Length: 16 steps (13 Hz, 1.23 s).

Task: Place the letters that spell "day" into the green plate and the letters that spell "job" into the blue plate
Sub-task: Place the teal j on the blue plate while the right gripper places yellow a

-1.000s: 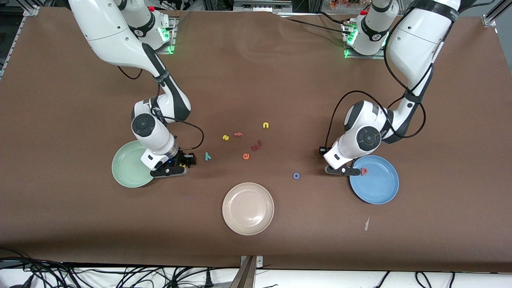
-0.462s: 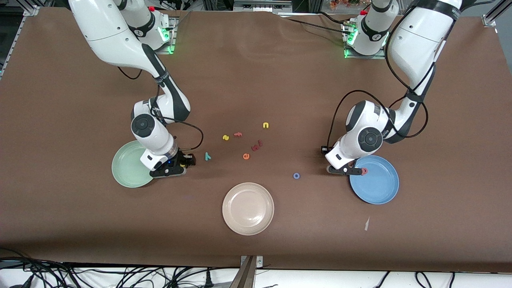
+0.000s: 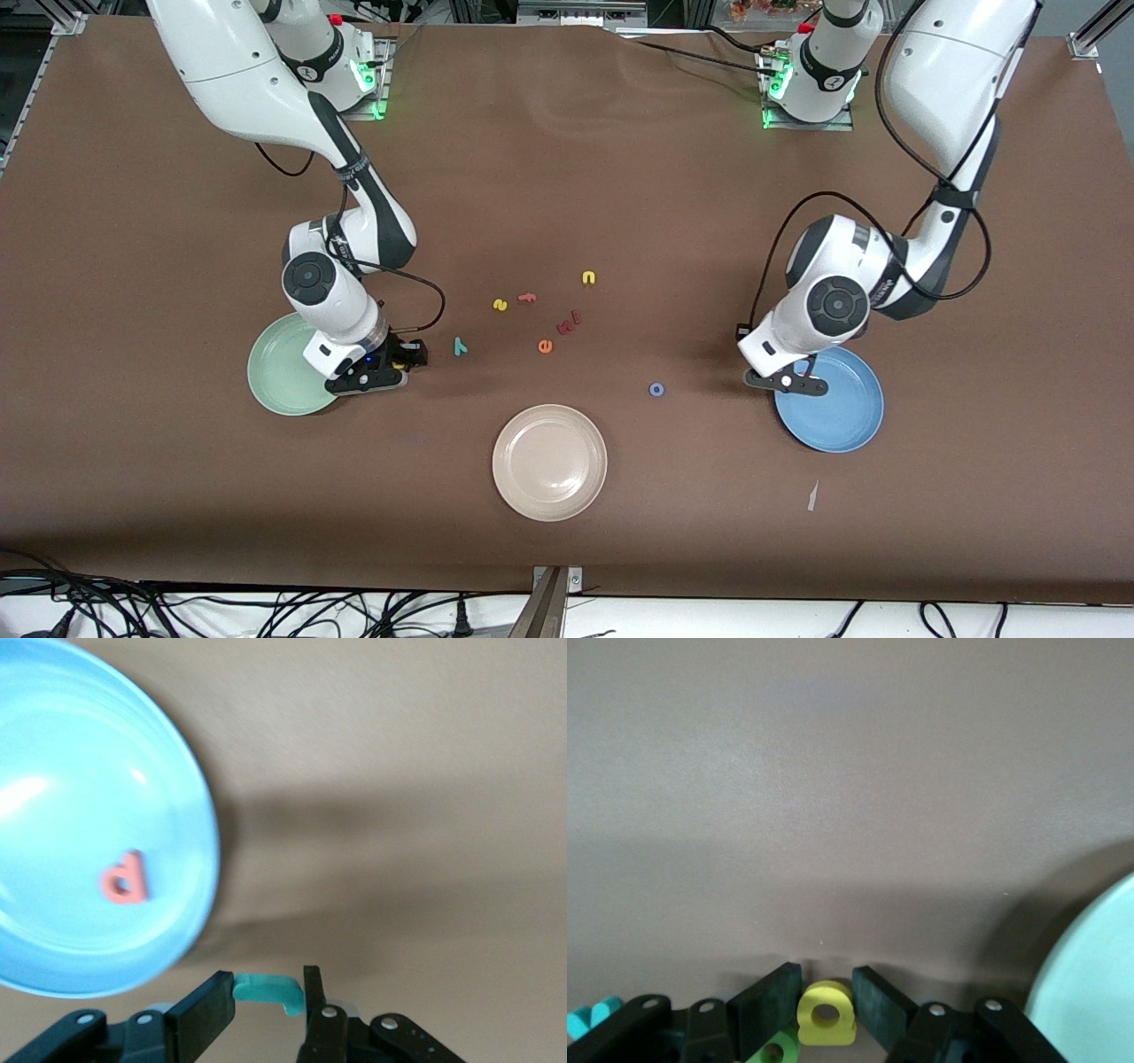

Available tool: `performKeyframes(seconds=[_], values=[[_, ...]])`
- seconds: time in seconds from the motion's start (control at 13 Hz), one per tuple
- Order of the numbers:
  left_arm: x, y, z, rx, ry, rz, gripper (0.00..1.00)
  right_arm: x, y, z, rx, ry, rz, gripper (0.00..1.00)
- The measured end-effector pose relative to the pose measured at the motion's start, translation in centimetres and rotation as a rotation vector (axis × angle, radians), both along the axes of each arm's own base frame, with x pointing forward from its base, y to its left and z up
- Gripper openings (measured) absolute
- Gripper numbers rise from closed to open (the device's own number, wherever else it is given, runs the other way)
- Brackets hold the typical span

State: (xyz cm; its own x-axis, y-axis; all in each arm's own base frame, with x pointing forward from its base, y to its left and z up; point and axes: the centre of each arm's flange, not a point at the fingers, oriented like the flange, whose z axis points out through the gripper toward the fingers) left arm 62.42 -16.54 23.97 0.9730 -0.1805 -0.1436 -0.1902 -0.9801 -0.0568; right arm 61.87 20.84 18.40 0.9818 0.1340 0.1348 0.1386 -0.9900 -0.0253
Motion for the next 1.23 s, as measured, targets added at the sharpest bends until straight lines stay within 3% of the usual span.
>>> performKeyframes(seconds=[0.38,0.69,0.77,0.92,1.15,1.23], values=[[3.5,9.1,2.2,-0.041,-0.029,-0.2,0.38,0.8,-1.8,4.2,-0.025,0.032,0.059,0.34],[4.4,13.3,0.2,-0.071,-0.001,-0.313,0.38,2.3,-12.0,8.8,-0.053,0.077,0.13,0.34],[4.5,13.6,-0.3,-0.075,0.004,-0.32,0.45,2.2,-14.2,8.7,-0.055,0.087,0.132,0.34],[4.7,13.4,-0.4,-0.08,0.002,-0.333,0.66,1.7,-15.6,7.8,-0.054,0.107,0.12,0.51],[5.1,11.7,0.4,-0.092,-0.016,-0.355,0.96,1.2,-12.1,7.7,-0.028,0.113,0.069,0.83],[5.2,10.5,0.8,-0.101,-0.025,-0.362,1.0,0.8,-10.0,7.7,-0.018,0.114,0.041,0.93]])
